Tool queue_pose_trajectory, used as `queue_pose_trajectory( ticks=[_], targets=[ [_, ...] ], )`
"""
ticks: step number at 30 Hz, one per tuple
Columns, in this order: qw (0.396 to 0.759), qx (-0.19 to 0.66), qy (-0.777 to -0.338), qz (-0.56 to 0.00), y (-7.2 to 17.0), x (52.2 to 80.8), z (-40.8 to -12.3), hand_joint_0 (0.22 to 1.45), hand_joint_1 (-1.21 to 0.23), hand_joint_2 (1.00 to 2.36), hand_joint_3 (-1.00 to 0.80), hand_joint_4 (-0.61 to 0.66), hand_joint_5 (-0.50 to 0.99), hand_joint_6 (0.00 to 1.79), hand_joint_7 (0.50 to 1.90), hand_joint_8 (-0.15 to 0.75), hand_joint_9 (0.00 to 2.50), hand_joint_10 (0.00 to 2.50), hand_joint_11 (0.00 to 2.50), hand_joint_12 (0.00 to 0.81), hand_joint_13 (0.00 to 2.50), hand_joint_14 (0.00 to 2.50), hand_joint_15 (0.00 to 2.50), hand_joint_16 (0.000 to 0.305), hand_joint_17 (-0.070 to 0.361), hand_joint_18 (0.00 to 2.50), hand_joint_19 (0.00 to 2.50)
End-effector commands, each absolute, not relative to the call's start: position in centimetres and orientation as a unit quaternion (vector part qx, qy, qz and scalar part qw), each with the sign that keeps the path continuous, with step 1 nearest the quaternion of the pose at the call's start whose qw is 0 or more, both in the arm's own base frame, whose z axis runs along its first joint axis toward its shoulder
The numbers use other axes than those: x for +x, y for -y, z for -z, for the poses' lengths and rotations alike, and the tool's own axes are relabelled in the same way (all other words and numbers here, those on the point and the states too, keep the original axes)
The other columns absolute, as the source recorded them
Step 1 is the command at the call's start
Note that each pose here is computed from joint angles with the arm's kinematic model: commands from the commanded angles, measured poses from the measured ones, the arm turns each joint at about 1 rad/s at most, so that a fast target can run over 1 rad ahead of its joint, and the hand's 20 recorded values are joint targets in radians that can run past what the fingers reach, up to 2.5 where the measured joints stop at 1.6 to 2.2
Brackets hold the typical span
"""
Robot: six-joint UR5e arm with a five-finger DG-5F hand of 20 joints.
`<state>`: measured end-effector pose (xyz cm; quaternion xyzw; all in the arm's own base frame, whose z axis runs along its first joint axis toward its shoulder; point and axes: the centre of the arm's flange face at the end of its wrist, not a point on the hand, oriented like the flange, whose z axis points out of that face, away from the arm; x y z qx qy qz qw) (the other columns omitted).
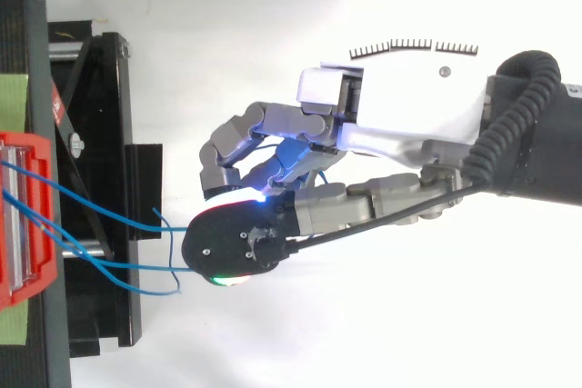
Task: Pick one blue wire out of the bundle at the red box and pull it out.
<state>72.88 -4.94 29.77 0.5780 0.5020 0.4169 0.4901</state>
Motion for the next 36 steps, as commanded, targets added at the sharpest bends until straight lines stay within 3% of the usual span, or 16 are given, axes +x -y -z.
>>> queue_pose_trajectory(
  ticks=[1,10,24,36],
  targets=[
    [0.493,0.576,-0.503,-0.415,5.0,72.9,-29.8,0.57,-0.67,1.01,0.05,0.26,-0.15,0.87,1.14,0.434,0.91,0.01,0.60,0.545,0.66,0.01,0.31,0.076,0.170,0.80,0.47],
    [0.513,0.551,-0.529,-0.391,5.0,72.9,-29.8,0.58,-0.67,1.00,0.11,0.22,-0.15,0.89,1.12,0.441,0.92,0.01,0.59,0.553,0.65,0.01,0.32,0.079,0.177,0.80,0.47],
    [0.595,0.485,-0.545,-0.337,5.5,74.0,-30.7,0.58,-0.67,1.00,0.10,0.23,-0.15,0.89,1.12,0.441,0.90,0.02,0.59,0.552,0.64,0.01,0.31,0.079,0.177,0.79,0.46],
    [0.628,0.454,-0.556,-0.302,6.3,74.3,-31.0,0.57,-0.77,1.01,-0.05,0.26,-0.19,0.90,1.06,0.394,0.79,0.01,0.60,0.514,0.57,0.01,0.31,0.071,0.161,0.68,0.47]
  ],
)
